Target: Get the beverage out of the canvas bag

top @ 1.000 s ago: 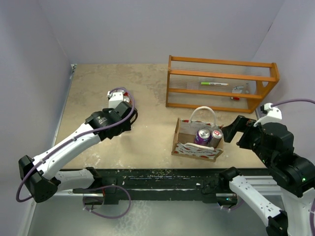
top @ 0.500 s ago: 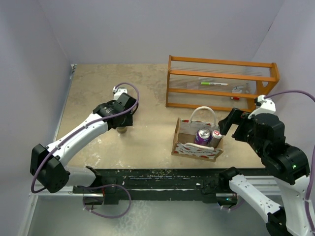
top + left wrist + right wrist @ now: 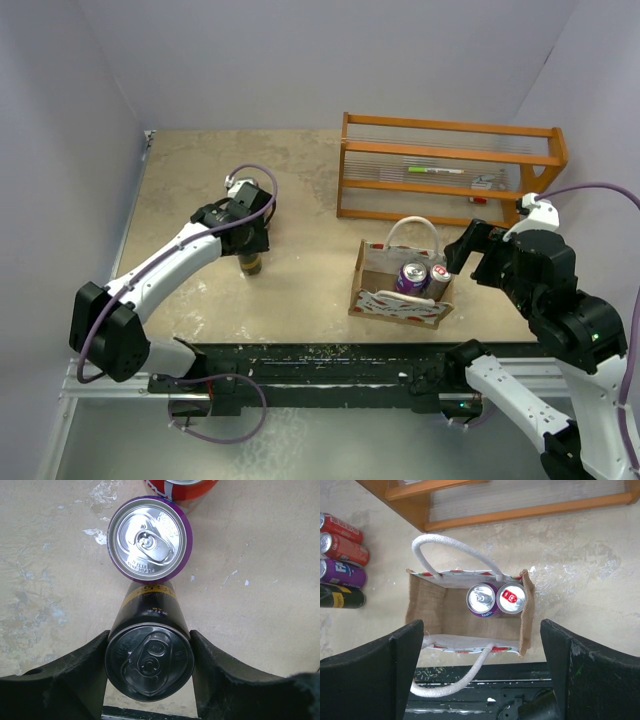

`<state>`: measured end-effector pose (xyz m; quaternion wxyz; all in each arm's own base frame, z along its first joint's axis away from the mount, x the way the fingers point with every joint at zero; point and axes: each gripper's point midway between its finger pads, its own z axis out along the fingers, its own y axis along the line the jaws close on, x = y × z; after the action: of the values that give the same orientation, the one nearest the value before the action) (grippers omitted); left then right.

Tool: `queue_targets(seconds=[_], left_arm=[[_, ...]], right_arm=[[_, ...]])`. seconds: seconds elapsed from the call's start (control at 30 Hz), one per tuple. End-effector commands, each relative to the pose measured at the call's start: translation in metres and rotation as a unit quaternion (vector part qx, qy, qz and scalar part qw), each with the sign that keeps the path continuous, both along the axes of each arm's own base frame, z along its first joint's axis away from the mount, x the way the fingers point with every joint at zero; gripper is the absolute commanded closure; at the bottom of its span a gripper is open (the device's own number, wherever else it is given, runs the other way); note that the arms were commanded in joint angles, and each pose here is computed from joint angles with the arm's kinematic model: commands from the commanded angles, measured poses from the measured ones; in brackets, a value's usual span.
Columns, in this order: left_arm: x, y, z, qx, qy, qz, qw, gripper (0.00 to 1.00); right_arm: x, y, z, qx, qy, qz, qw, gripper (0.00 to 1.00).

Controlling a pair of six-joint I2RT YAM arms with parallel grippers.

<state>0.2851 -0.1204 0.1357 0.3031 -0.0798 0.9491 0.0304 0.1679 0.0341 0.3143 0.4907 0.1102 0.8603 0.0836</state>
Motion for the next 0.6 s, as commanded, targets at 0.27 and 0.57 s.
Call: queue_targets(seconds=[0.27, 0.57], left_arm=[[0.024, -0.001, 0.0, -0.045, -0.022, 0.036, 0.998, 0.8], [0.019, 0.0, 0.006, -0.05, -0.009, 0.042, 0.998, 0.22]], right_arm=[[0.006, -0.001, 0.006, -0.003, -0.014, -0.003, 1.0, 0.0], [0.005, 0.002, 0.012, 0.006, -0.021, 0.003, 1.0, 0.0]])
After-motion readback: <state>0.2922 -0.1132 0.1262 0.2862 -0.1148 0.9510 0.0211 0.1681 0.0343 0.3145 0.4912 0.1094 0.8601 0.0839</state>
